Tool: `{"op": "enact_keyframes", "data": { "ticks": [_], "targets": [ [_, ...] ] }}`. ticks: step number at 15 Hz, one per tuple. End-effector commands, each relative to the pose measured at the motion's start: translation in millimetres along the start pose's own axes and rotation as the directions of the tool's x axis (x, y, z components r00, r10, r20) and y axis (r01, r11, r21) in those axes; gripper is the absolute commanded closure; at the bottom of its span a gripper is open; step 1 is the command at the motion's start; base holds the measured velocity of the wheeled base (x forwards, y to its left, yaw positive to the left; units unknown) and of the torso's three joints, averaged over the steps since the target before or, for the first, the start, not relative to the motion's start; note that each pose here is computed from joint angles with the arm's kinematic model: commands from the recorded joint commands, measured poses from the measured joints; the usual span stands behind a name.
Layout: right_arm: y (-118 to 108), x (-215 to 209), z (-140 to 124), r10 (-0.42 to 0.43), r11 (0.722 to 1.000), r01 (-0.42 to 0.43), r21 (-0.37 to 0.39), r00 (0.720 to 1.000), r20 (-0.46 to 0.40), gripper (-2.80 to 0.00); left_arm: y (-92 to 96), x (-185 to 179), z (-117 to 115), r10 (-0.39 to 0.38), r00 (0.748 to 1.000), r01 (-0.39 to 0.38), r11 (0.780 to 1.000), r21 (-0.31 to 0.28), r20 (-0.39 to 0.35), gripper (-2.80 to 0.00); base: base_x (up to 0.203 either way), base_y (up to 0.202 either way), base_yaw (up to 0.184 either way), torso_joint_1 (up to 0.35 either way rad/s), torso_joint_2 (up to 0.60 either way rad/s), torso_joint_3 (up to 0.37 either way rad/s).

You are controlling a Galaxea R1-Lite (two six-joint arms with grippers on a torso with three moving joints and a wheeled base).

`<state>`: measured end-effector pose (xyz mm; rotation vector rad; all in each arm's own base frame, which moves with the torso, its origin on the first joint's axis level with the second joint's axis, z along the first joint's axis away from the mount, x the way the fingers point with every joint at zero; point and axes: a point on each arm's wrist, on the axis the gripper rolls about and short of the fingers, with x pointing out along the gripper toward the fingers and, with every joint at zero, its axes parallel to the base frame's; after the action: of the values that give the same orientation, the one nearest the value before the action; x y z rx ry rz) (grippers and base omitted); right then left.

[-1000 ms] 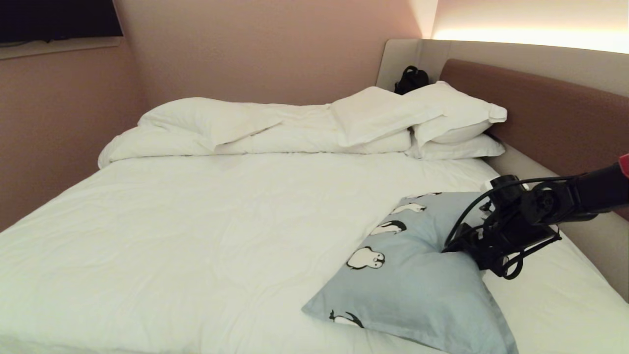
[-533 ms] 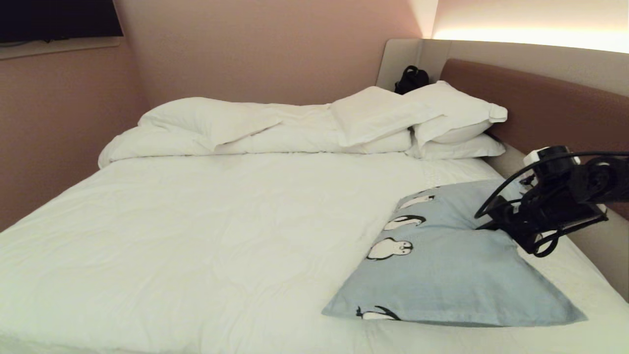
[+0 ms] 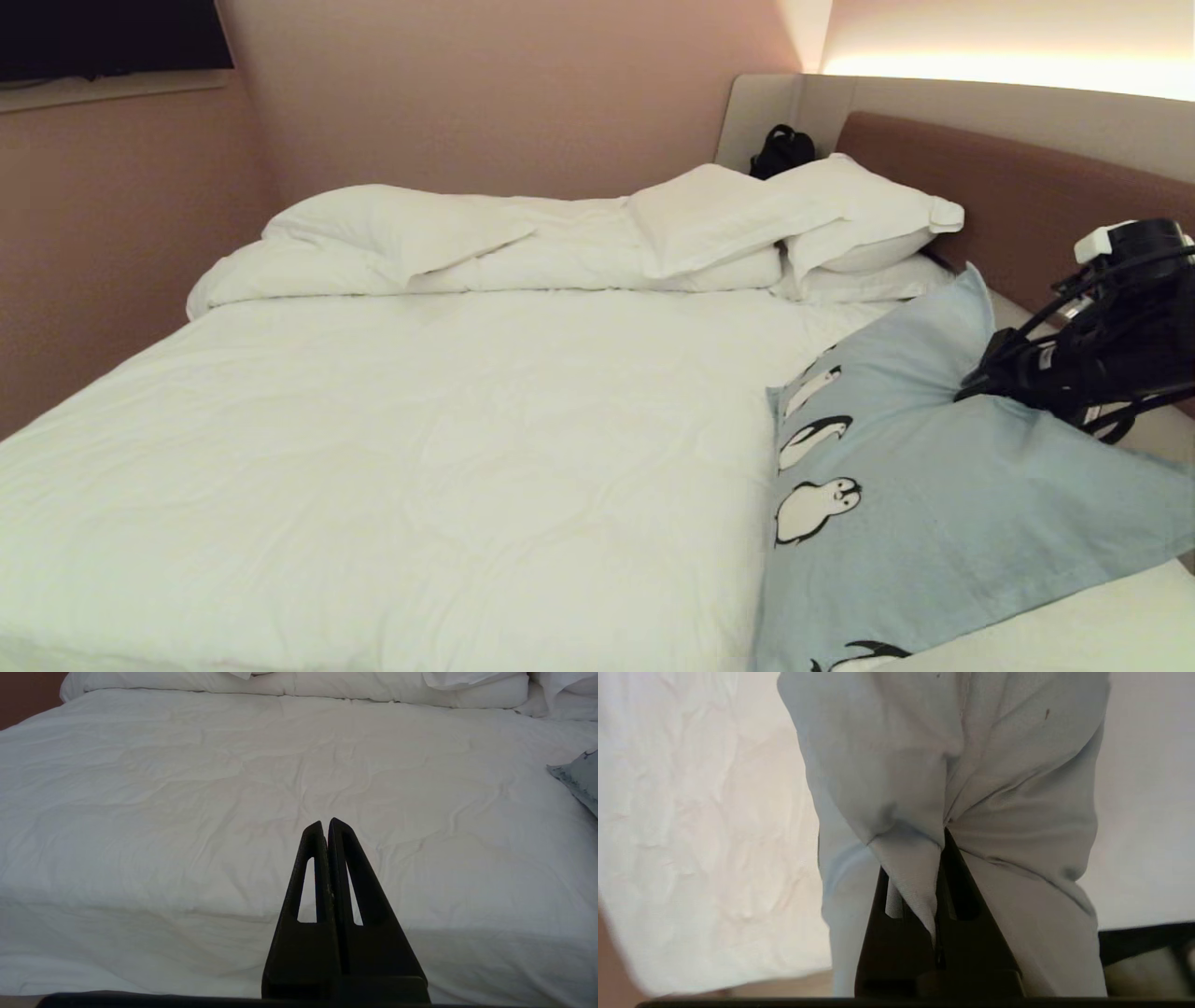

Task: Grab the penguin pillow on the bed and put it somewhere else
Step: Place the pillow at the bedside

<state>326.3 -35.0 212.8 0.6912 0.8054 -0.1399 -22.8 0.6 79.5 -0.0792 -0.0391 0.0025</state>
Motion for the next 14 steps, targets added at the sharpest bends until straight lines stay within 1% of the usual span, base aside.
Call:
{"op": "enact_keyframes", "data": {
  "ticks": [1,3,4,7,8,9,10,11,12,14],
  "targets": [
    [1.5,-8.7,3.5,-0.059,0.993,0.068,-0.094,0.994,0.091,0.00,0.0,0.0,0.0,0.000,1.000,0.000,1.000,-0.001,0.001,0.00,0.000,0.000,0.000,0.000,0.00,0.000],
    [-1.1,-5.7,13.1,-0.090,0.989,0.111,-0.102,0.977,0.192,0.00,0.0,0.0,0.0,0.000,1.000,0.000,1.000,-0.001,0.001,0.00,0.000,0.000,0.000,0.000,0.00,0.000],
    [-2.1,-5.8,16.6,-0.086,0.988,0.111,-0.106,0.972,0.217,0.00,0.0,0.0,0.0,0.000,1.000,0.000,1.000,-0.001,0.001,0.00,0.000,0.000,0.000,0.000,0.00,0.000],
    [-0.2,-10.1,26.5,-0.046,0.987,0.089,-0.132,0.954,0.296,0.00,0.0,0.0,0.0,0.000,1.000,0.000,1.000,-0.001,0.001,0.00,0.000,0.000,0.000,0.000,0.00,0.000],
    [0.5,-11.2,28.0,-0.038,0.987,0.085,-0.139,0.950,0.310,0.00,0.0,0.0,0.0,0.000,1.000,0.000,1.000,-0.001,0.001,0.00,0.000,0.000,0.000,0.000,0.00,0.000],
    [1.1,-15.6,34.4,-0.012,0.985,0.074,-0.158,0.931,0.365,0.00,0.0,0.0,0.0,0.000,1.000,0.000,1.000,-0.001,0.001,0.00,0.000,0.000,0.000,0.000,0.00,0.000],
    [-0.3,-17.8,38.2,-0.009,0.981,0.085,-0.177,0.920,0.392,0.00,0.0,0.0,0.0,0.000,1.000,0.000,1.000,-0.001,0.001,0.00,0.000,0.000,0.000,0.000,0.00,0.000],
    [-1.6,-17.6,39.8,-0.011,0.979,0.091,-0.181,0.917,0.400,0.00,0.0,0.0,0.0,0.000,1.000,0.000,1.000,-0.001,0.001,0.00,0.000,0.000,0.000,0.000,0.00,0.000],
    [-6.2,-15.8,42.1,-0.025,0.971,0.119,-0.208,0.913,0.407,0.00,0.0,0.0,0.0,0.000,1.000,0.000,1.000,-0.001,0.001,0.00,0.000,0.000,0.000,0.000,0.00,0.000],
    [-13.5,-12.4,45.0,-0.044,0.963,0.148,-0.227,0.912,0.409,0.00,0.0,0.0,0.0,0.000,1.000,0.000,1.000,-0.001,0.001,0.00,0.000,0.000,0.000,0.000,0.00,0.000]
  ]
}}
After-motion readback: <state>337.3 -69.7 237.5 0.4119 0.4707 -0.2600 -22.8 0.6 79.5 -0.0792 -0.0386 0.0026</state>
